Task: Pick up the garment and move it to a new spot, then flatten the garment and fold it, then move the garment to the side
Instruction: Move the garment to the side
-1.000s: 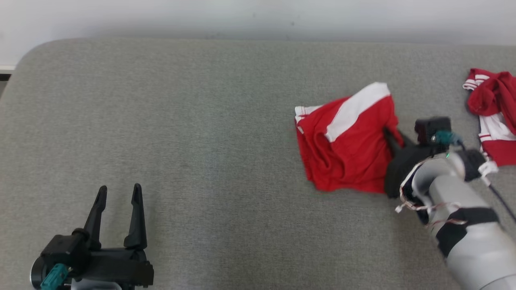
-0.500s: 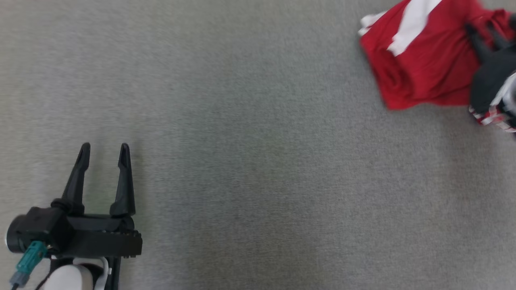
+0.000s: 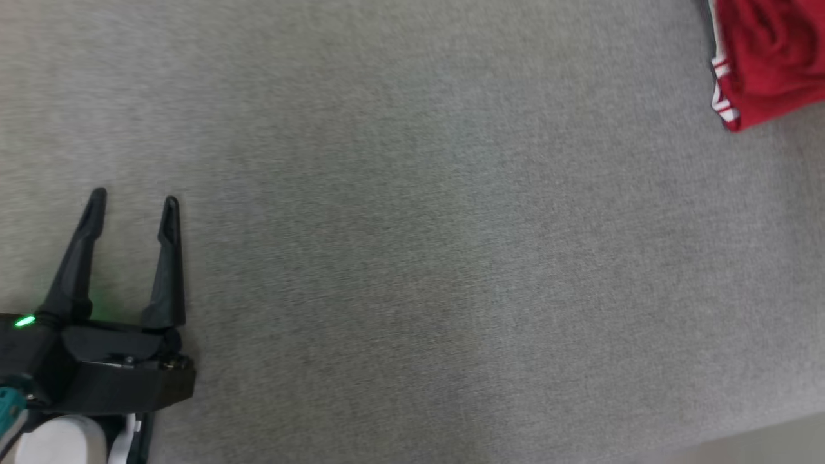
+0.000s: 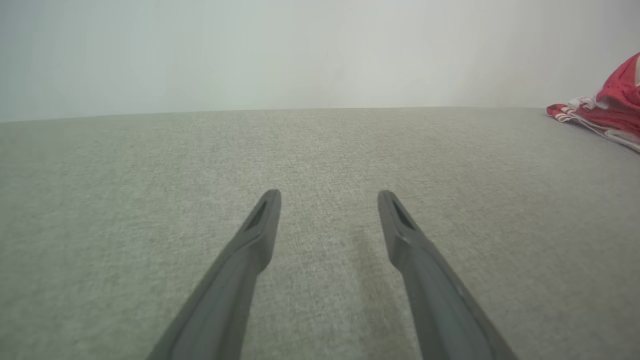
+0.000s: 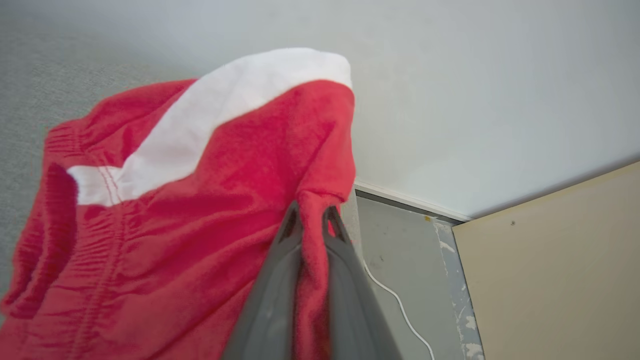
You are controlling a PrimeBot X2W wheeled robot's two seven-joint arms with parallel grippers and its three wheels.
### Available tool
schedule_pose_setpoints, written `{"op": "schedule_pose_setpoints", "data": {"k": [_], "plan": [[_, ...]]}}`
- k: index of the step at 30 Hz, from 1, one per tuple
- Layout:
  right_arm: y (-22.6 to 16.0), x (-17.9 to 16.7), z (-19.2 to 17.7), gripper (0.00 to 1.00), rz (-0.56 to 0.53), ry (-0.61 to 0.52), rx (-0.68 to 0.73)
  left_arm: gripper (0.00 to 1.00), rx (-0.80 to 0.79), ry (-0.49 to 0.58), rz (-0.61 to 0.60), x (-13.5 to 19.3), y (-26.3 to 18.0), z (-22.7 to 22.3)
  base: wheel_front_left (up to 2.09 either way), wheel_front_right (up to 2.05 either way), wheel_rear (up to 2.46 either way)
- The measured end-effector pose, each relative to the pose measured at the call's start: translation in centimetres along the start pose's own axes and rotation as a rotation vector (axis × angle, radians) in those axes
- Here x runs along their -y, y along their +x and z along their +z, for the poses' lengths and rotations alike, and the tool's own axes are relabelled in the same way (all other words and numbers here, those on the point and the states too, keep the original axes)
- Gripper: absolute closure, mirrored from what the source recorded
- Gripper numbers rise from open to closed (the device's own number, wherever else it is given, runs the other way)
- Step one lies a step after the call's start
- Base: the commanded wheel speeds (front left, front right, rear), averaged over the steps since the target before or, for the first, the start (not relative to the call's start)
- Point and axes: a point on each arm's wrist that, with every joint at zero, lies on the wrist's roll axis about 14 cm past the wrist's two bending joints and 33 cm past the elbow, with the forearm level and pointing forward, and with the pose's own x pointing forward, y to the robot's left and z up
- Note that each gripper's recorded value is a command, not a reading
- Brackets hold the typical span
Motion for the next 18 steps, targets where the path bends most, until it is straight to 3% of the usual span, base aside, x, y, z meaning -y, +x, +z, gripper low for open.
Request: {"op": "schedule_pose_setpoints", "data": {"k": [10, 11, 12, 13, 14, 18], "plan": [[0.9, 3.5, -2.7, 1.00, -0.095, -0.142, -0.129, 0.00, -0.025, -0.029, -0.056, 1.3, 1.4, -2.1, 0.00, 0.00, 0.00], [1.0, 3.7, -2.7, 0.84, -0.103, -0.142, -0.125, 0.00, -0.025, -0.030, -0.055, 1.2, 1.4, -2.2, 0.00, 0.00, 0.00], [1.2, 3.9, -2.5, 0.75, -0.111, -0.136, -0.120, 0.00, -0.025, -0.030, -0.053, 1.2, 1.4, -2.2, 0.00, 0.00, 0.00], [1.3, 4.0, -2.4, 0.75, -0.115, -0.142, -0.116, 0.00, -0.025, -0.031, -0.049, 1.1, 1.4, -2.2, 0.00, 0.00, 0.00], [1.5, 4.1, -2.4, 0.00, -0.120, -0.150, -0.115, 0.00, -0.025, -0.030, -0.046, 1.0, 1.4, -2.2, 0.00, 0.00, 0.00], [1.9, 4.1, -1.6, 0.00, -0.128, -0.171, -0.072, 0.00, -0.023, -0.030, -0.039, 0.8, 1.3, -2.2, 0.00, 0.00, 0.00]]}}
